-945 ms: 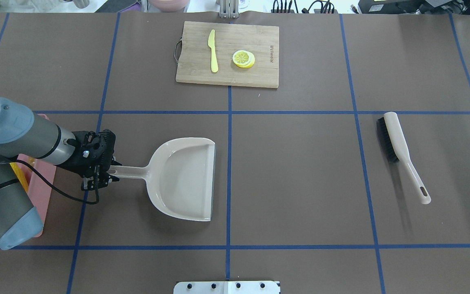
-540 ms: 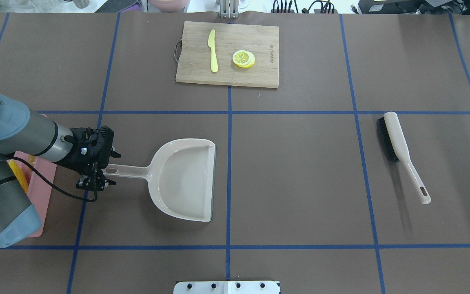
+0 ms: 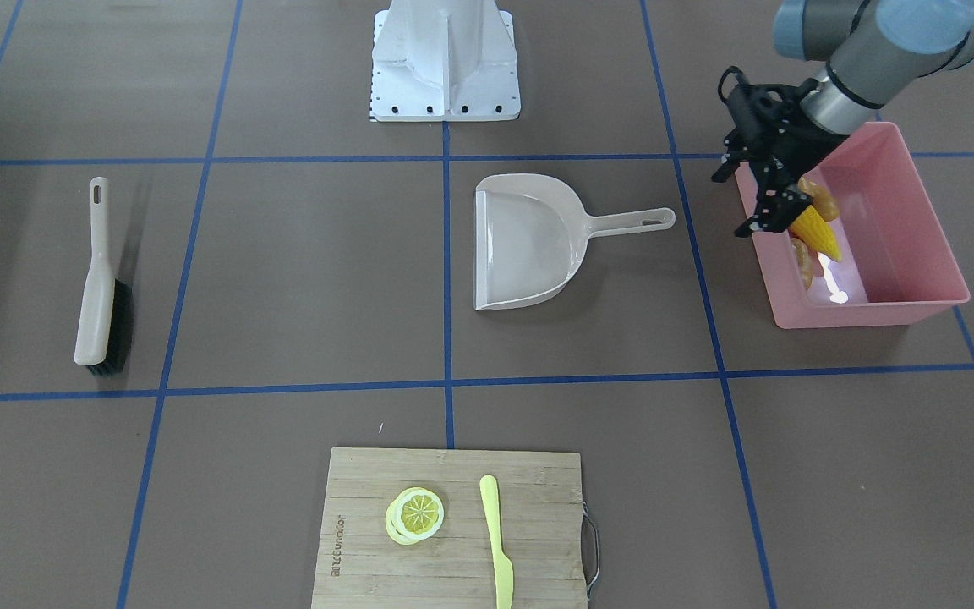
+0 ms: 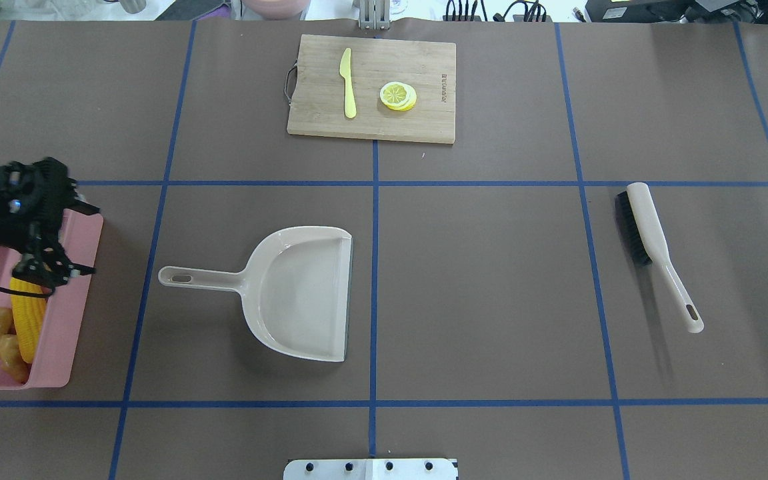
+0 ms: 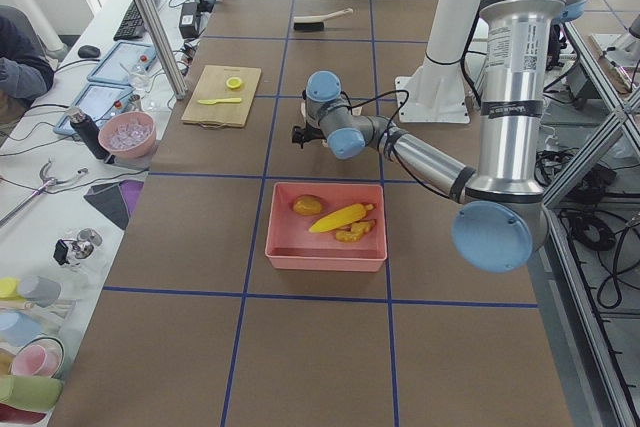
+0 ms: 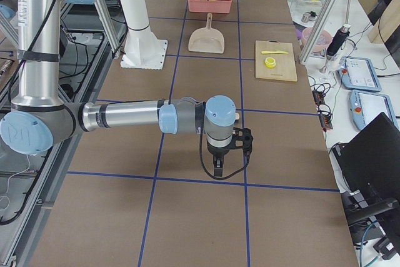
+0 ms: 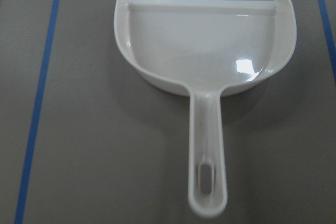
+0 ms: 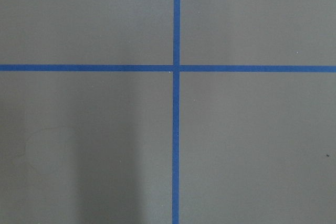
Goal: Sweep and dump trash into bin
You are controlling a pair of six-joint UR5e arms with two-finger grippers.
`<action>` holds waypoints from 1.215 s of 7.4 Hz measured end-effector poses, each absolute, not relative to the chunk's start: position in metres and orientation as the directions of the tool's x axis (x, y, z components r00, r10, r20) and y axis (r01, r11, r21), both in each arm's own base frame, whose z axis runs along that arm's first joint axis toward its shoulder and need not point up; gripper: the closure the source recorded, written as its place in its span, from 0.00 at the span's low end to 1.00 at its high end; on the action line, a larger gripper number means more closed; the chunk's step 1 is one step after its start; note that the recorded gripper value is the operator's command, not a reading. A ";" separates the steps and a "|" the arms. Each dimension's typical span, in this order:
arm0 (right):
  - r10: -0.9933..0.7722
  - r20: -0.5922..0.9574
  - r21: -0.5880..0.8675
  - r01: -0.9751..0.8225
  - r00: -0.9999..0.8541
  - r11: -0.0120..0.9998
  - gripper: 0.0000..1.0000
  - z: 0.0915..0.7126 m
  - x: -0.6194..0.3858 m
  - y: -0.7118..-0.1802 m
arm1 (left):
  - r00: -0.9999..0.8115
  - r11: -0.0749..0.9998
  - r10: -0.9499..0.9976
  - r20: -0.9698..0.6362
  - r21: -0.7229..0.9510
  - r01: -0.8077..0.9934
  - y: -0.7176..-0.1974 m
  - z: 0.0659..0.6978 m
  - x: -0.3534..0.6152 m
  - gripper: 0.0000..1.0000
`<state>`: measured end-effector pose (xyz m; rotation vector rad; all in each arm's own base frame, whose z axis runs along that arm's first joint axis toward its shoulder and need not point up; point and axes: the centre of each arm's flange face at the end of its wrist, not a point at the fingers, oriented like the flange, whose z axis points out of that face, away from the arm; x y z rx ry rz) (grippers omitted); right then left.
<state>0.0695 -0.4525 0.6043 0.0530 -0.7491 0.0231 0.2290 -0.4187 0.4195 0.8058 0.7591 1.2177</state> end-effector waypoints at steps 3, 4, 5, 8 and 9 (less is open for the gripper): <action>-0.001 0.679 0.045 -0.041 0.734 0.998 0.00 0.602 0.070 -0.455 | 0.457 0.588 0.800 -0.389 0.658 -0.470 -0.419 0.523 0.066 0.02; -0.003 0.679 0.048 -0.041 0.734 0.998 0.00 0.600 0.070 -0.455 | 0.514 0.709 0.699 -0.497 0.575 -0.409 -0.415 0.551 0.024 0.02; -0.005 0.680 0.051 -0.041 0.733 0.998 0.00 0.599 0.070 -0.455 | 0.576 0.821 0.567 -0.589 0.461 -0.336 -0.412 0.579 -0.016 0.02; -0.007 0.679 0.057 -0.043 0.734 0.997 0.00 0.596 0.070 -0.455 | 0.671 0.985 0.165 -0.723 0.151 -0.080 -0.393 0.622 -0.082 0.02; -0.007 0.677 0.057 -0.043 0.735 0.997 0.00 0.596 0.070 -0.455 | 0.677 0.993 0.113 -0.728 0.106 -0.051 -0.391 0.632 -0.087 0.02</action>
